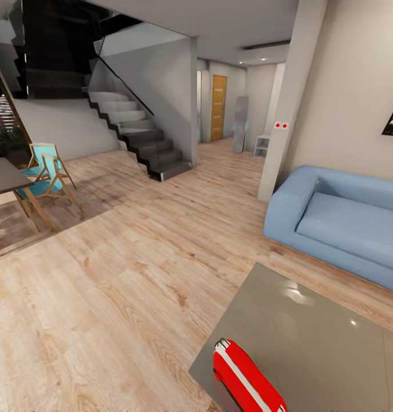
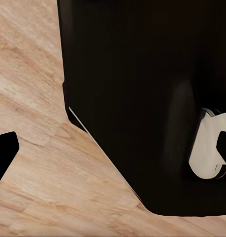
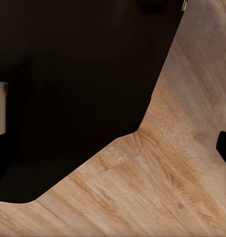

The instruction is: Turn on the radio receiver that's on the table in the living room.

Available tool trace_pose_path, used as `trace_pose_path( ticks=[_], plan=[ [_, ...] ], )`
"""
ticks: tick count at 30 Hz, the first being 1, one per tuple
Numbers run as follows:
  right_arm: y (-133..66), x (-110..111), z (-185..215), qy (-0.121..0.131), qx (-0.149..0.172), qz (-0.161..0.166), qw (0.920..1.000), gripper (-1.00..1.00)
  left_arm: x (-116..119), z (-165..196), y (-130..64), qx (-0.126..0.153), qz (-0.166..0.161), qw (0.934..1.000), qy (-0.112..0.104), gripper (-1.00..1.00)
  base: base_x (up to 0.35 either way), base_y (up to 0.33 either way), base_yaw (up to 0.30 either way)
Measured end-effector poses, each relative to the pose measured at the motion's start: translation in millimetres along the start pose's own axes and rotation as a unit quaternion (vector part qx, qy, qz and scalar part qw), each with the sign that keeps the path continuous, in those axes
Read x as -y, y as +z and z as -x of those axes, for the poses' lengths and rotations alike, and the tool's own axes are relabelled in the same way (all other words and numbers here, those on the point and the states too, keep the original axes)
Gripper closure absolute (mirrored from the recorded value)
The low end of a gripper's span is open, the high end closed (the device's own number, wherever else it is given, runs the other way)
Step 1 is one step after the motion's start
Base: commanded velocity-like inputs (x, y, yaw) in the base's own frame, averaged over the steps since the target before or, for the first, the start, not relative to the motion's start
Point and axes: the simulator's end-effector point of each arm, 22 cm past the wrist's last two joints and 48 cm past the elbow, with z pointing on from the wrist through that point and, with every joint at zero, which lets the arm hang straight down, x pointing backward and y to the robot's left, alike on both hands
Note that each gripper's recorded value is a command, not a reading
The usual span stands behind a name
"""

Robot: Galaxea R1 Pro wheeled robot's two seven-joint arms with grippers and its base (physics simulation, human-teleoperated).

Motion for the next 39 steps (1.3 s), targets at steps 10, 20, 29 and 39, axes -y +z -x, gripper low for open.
trace_pose_path(
  ticks=[10, 20, 29, 39],
  plan=[
    [-0.2, -2, -6, 0.000, -0.008, 0.002, 1.0000, -1.00, -1, -6, -0.2, -0.008, 0.001, 1.0000, 0.000, -1.00, 0.000, 0.000, 0.000],
    [-0.5, -4, -12, 0.001, -0.016, 0.005, 0.9999, -1.00, 0, -13, -0.5, -0.016, 0.000, 0.9999, -0.001, -1.00, 0.000, 0.000, 0.000],
    [-0.9, -5, -17, 0.001, -0.023, 0.007, 0.9997, -1.00, 0, -18, -0.9, -0.023, 0.000, 0.9997, -0.001, -1.00, 0.000, 0.000, 0.000],
    [-1.4, -7, -23, 0.001, -0.030, 0.009, 0.9995, -1.00, 0, -24, -1.4, -0.032, 0.001, 0.9995, -0.002, -1.00, 0.000, 0.000, 0.000]
  ],
)
